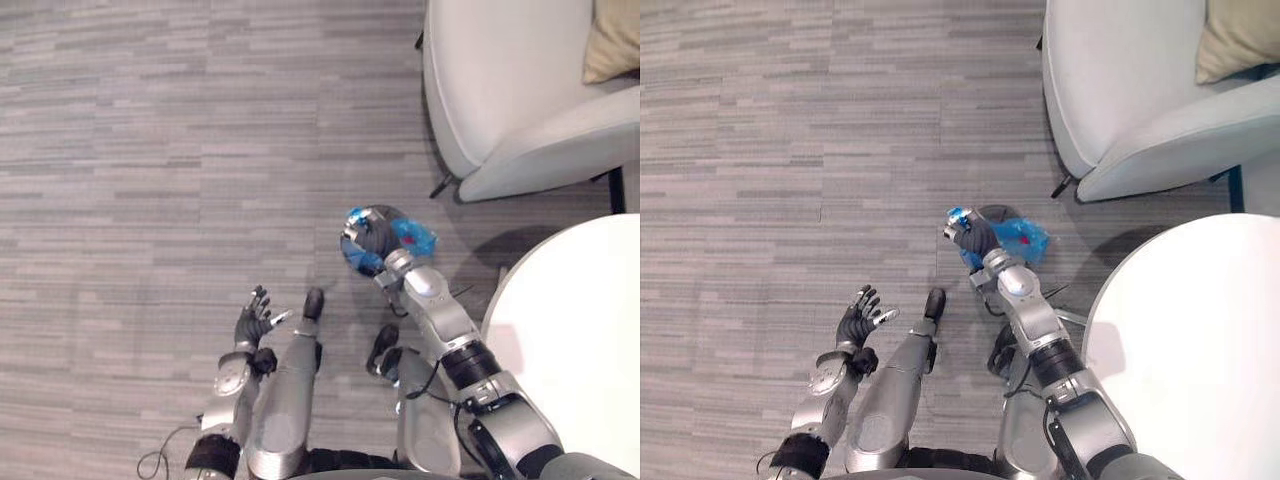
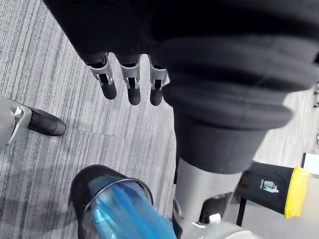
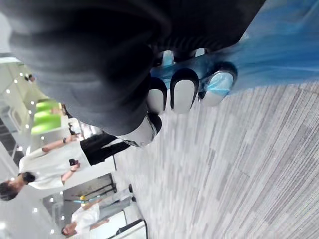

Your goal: Gather rubbish on tea table into small bin, then transfer packed bag to large trash can.

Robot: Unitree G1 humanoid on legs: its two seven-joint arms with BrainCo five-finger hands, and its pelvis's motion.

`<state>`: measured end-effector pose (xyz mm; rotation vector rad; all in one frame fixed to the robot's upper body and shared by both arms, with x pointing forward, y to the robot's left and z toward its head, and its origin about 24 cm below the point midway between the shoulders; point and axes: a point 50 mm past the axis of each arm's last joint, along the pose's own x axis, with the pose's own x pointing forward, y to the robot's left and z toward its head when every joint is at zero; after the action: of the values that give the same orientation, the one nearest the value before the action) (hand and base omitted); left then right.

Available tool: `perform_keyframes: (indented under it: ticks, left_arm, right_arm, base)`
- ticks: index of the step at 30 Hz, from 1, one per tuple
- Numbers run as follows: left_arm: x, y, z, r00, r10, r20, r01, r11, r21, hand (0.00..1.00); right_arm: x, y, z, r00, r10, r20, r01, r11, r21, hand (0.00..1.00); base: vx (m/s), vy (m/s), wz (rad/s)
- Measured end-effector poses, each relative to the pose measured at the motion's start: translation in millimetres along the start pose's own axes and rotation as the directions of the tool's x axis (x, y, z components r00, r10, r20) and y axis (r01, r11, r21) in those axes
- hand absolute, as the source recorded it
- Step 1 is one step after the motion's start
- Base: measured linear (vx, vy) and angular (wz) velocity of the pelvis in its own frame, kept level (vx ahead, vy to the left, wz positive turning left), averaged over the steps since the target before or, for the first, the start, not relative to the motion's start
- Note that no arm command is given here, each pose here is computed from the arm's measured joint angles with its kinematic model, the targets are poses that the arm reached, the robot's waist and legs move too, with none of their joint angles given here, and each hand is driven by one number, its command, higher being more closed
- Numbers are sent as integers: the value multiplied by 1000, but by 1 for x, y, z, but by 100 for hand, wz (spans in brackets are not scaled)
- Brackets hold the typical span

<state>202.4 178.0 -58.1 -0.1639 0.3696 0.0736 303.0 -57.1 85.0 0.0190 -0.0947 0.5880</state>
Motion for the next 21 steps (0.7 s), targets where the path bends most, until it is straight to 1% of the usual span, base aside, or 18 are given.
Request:
perform_keyframes:
  ticks: [3, 6, 8, 12, 17, 21]
  left_arm:
    - [-10, -6, -3, 999, -51, 4, 51, 999, 9, 0]
    - [-22, -4, -7, 999, -43, 3, 43, 999, 5, 0]
    - [-24, -4, -5, 999, -50, 10, 50, 999, 4, 0]
    - [-22, -9, 12, 993, -81, 83, 81, 997, 7, 0]
    - [-19, -18, 40, 973, -118, 199, 116, 993, 25, 0]
    - [-28, -23, 52, 956, -129, 265, 130, 991, 15, 0]
  right_arm:
    - [-3, 8, 2, 999, 44, 19, -44, 999, 25, 100]
    - [-1, 26, 12, 989, 136, 65, -137, 991, 8, 100]
    - [0, 32, 20, 980, 175, 96, -175, 985, -5, 100]
    - [4, 33, 26, 975, 195, 109, -193, 981, -24, 100]
    - [10, 31, 39, 969, 203, 143, -196, 979, -61, 100]
    - [23, 32, 67, 948, 236, 213, -211, 968, -133, 100]
  base:
    - [97, 23, -40]
    - [47, 48, -72]
    - [-34, 60, -65]
    - [-106, 64, -31]
    - [-125, -27, 73]
    - [-240, -112, 39]
